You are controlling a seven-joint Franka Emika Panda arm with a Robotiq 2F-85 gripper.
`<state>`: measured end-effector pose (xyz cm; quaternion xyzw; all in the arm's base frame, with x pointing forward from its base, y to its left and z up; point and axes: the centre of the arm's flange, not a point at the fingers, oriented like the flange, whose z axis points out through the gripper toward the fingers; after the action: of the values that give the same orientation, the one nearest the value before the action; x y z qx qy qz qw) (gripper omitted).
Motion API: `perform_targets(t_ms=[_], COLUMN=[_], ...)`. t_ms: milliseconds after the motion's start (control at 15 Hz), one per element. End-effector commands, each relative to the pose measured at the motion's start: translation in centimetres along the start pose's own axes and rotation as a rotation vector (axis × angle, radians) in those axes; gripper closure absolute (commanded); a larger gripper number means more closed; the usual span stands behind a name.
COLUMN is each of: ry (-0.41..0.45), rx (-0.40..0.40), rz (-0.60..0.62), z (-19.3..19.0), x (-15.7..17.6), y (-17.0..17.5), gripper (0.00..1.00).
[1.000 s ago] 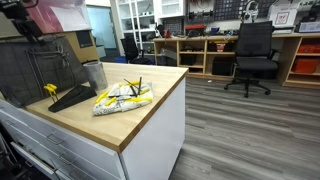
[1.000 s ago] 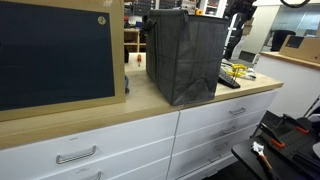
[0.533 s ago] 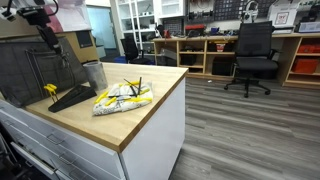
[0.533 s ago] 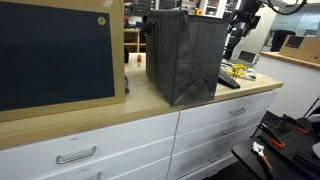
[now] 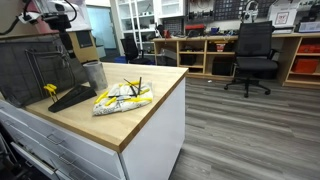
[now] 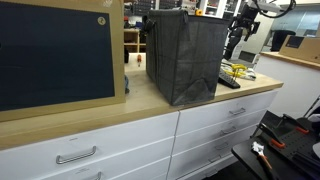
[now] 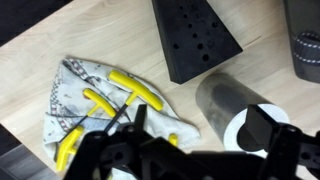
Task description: Pick up one yellow object from the right and put it in the silver tin
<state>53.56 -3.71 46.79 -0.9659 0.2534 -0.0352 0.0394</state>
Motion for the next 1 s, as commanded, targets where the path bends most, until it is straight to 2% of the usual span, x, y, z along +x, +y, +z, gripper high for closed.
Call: perform_targets(t_ms=[0,267,333,400,667,733,933], ry=[-0.060,-0.060,-0.063,-0.054,-0.048,-0.048,-0.079], rx=[-0.004,0.009,0.027,0.002,0.019,0.025,0.011], rz=[0.166,0.274,0.262,0.231,0.237,0.208,0.254], z=[0.6,1.0,0.5,1.6,1.1,1.0,2.5], x=[2.2,3.1,3.2,2.5,2.7,2.4,2.6], y=[2.4,4.0,3.7,4.4,4.1,3.5,3.7], gripper=[0.00,0.00,0.00,0.00,0.00,0.00,0.00])
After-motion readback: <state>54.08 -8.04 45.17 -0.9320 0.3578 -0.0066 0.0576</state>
